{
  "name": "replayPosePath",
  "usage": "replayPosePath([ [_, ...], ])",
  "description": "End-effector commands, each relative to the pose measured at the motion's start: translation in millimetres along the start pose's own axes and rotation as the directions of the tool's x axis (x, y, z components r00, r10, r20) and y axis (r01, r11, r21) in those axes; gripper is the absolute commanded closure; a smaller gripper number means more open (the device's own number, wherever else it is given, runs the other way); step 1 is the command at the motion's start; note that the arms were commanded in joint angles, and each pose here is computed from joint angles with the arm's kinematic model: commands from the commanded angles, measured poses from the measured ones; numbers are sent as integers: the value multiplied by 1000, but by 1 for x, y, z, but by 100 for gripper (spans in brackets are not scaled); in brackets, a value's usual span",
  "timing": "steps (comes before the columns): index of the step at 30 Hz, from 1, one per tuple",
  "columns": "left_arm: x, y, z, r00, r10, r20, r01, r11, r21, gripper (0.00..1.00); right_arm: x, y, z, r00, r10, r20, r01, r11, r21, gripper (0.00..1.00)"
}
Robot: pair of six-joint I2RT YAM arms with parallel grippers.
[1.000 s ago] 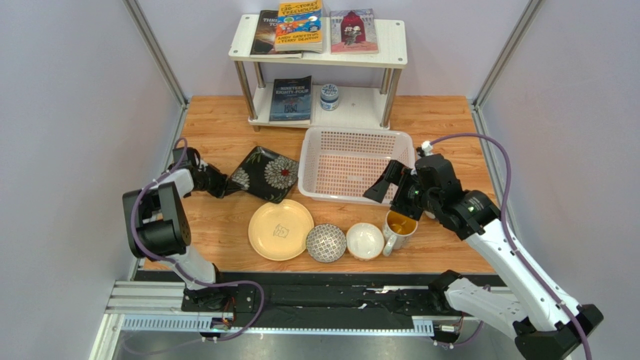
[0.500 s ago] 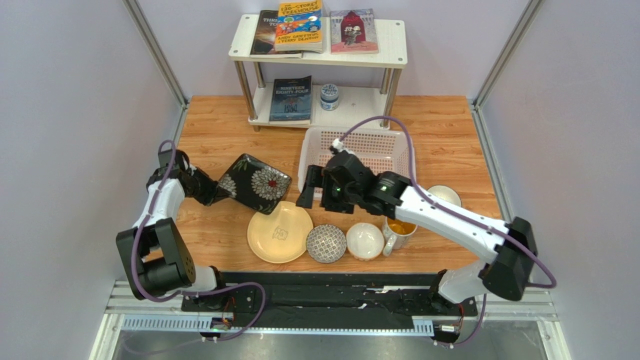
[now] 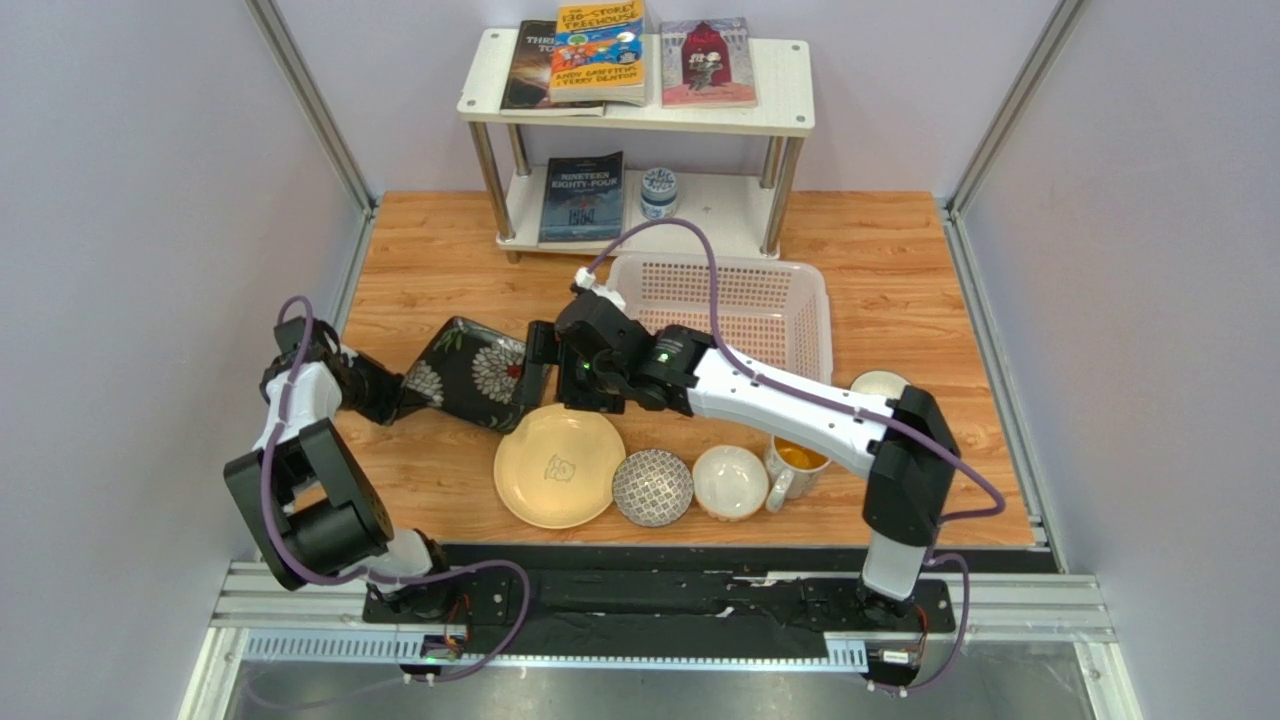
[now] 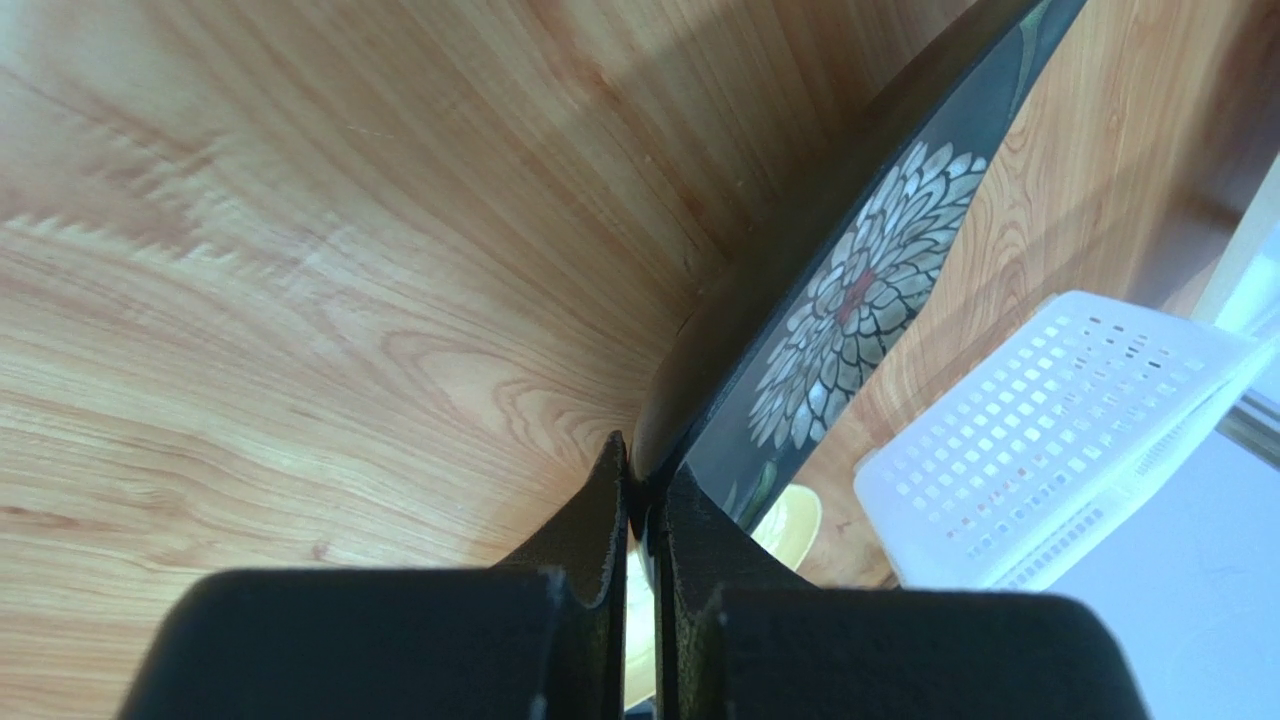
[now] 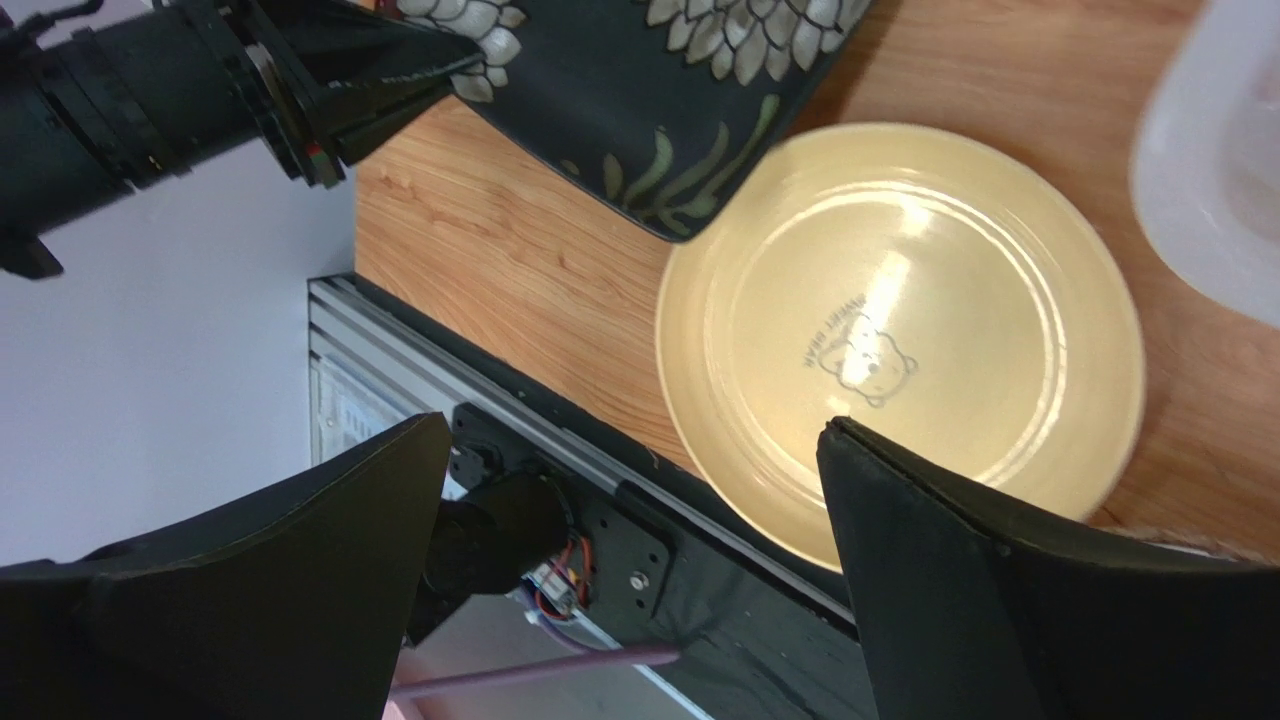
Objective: Place the mixed dishes into the plastic bin
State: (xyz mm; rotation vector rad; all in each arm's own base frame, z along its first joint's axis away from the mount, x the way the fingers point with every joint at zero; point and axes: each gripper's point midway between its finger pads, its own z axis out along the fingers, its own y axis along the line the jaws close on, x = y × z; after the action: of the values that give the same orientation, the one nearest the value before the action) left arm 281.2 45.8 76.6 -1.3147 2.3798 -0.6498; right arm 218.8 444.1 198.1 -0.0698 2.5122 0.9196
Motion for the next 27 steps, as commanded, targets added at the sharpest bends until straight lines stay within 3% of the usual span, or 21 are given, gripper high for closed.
replayPosePath([
  [1, -6, -6, -10, 1000, 4, 11, -4, 997, 74, 100, -13, 24, 28, 1000, 15, 12, -15, 1000, -9, 0],
  [2, -7, -4, -10, 1000, -11, 12, 10, 997, 80, 100, -23, 38, 28, 1000, 13, 27, -12, 999, -33, 0],
  [10, -14, 12, -12, 995, -98, 22, 96, 992, 79, 100, -14, 27, 84, 998, 44, -35, -43, 998, 35, 0],
  [27, -12, 26, -15, 993, -105, 50, 104, 994, 30, 100, -17, -1, 149, 981, 160, -107, -151, 985, 85, 1],
])
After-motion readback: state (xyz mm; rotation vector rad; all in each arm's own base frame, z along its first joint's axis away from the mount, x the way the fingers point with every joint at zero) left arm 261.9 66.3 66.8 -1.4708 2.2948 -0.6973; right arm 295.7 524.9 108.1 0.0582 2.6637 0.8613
